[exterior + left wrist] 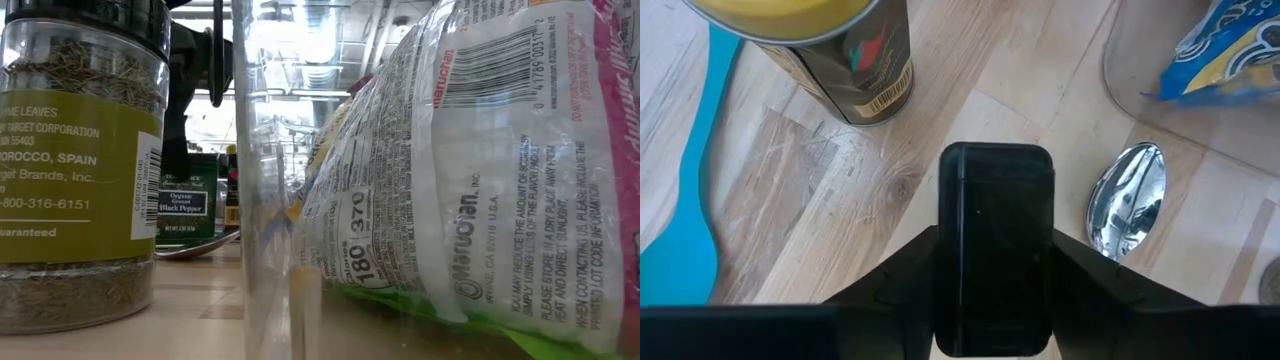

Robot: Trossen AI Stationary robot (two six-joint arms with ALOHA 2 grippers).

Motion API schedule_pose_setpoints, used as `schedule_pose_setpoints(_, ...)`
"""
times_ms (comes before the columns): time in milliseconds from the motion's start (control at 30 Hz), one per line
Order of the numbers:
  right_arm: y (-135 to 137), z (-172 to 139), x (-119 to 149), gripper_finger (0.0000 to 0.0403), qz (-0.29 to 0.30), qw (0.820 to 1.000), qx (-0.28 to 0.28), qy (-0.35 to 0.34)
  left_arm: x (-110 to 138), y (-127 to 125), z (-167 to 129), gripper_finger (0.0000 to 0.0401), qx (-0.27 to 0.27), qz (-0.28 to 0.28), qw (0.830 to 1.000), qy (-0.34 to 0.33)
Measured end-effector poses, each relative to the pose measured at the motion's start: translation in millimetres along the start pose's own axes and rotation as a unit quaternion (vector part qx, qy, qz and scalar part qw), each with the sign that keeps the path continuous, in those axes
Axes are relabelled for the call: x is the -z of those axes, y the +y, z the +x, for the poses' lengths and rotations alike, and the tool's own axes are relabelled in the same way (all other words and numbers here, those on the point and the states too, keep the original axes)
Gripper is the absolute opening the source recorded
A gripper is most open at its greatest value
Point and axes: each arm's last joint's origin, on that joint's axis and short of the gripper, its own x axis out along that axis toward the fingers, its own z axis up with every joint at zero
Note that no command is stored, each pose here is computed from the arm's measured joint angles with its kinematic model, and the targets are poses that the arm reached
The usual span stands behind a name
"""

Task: Pick & Place Food Item
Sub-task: Put the green seasoning bottle into the top transparent bin

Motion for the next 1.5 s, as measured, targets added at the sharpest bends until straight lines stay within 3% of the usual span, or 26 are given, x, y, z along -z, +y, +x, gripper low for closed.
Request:
schedule_pose_setpoints(167, 0.0, 0.0, 0.0, 0.0001, 0.0, 1.0, 0.0, 0.0, -0.1, 0.0, -0.1, 0.0131, 0.0, 0.0, 1.0, 0.0)
schedule_pose_setpoints(367, 0.0, -0.1, 0.0, 0.0001, 0.0, 1.0, 0.0, 0.0, -0.1, -0.1, -0.1, 0.0144, 0.0, 0.0, 1.0, 0.0)
schedule_pose_setpoints(600, -0.1, -0.1, -0.1, 0.0001, 0.0, 1.0, 0.0, 0.0, -0.2, -0.1, -0.1, 0.0127, 0.0, -0.001, 1.0, -0.001)
schedule_pose_setpoints(1500, -0.1, 0.0, -0.1, 0.0001, -0.002, 1.0, 0.0, 0.0, -6.7, -6.0, -0.2, 0.0131, 0.027, -0.015, 0.999, -0.036)
